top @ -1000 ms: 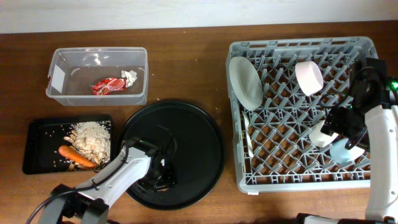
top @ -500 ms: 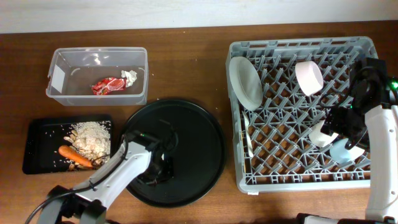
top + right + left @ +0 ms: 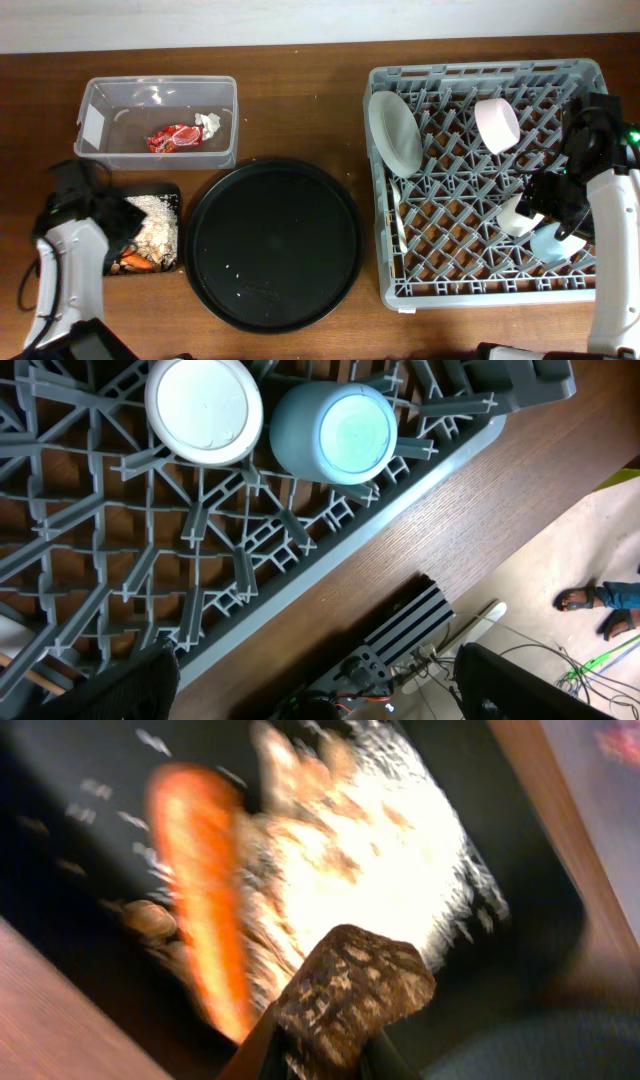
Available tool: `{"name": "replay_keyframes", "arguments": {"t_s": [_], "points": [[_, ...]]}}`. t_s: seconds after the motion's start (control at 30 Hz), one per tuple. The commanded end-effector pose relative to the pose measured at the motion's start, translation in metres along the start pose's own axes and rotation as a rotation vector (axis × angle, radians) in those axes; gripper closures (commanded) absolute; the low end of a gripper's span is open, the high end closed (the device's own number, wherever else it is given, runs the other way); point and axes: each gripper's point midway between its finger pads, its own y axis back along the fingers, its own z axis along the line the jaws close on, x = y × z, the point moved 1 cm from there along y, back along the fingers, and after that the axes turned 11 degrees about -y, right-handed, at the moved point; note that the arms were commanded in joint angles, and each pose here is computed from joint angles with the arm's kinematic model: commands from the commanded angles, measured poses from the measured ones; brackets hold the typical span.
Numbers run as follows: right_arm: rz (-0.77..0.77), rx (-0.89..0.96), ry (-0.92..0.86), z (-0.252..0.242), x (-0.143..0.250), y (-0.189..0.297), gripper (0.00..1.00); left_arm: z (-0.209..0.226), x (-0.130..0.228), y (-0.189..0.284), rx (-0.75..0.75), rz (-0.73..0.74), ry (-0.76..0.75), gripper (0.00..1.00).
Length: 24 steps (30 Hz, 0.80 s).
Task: Sort waste into correct bins and load items into the dishwasher rack
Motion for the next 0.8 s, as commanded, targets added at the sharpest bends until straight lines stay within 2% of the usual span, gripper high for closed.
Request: {"name": "replay_keyframes", "arguments": {"t_s": [0.0, 0.07, 0.17, 0.2, 0.33, 0.4, 0.5, 0.6, 0.67, 0.7, 0.77], "points": [[-0.002, 0.004, -0.009, -0.001, -0.001, 0.0, 0.09, 0.025, -0.024, 0.007, -0.031, -0.082, 0.067, 0.86], [-0.002, 0.004, -0.009, -0.001, -0.001, 0.0, 0.09, 0.037, -0.034, 0.007, -0.038, -0.112, 0.108, 0.75], [-0.002, 0.004, -0.009, -0.001, -0.001, 0.0, 0.09, 0.042, -0.036, 0.007, -0.043, -0.116, 0.126, 0.48], [-0.002, 0.004, -0.009, -0.001, -0.001, 0.0, 0.09, 0.042, -0.036, 0.007, -0.042, -0.115, 0.125, 0.44], [-0.002, 0.003, -0.009, -0.001, -0.001, 0.0, 0.09, 0.039, -0.032, 0.007, -0.028, -0.097, 0.122, 0.43], [-0.003, 0.003, -0.009, -0.001, -0.001, 0.0, 0.09, 0.027, -0.028, 0.006, 0.031, -0.074, 0.104, 0.43], [0.017, -0.053, 0.002, 0.009, 0.001, 0.0, 0.01, -0.017, -0.015, 0.01, 0.156, -0.041, -0.051, 0.38], [0.078, -0.302, 0.134, 0.05, 0.01, 0.008, 0.0, -0.074, 0.023, 0.015, 0.223, 0.016, -0.303, 0.32], [0.101, -0.467, 0.248, 0.074, 0.017, 0.019, 0.01, -0.107, 0.06, 0.021, 0.257, 0.054, -0.582, 0.21], [0.098, -0.531, 0.292, 0.084, 0.019, 0.024, 0.01, -0.124, 0.095, 0.029, 0.296, 0.11, -0.818, 0.19], [0.071, -0.556, 0.35, 0.095, 0.021, 0.028, 0.01, -0.127, 0.124, 0.044, 0.31, 0.203, -0.928, 0.13]]}}
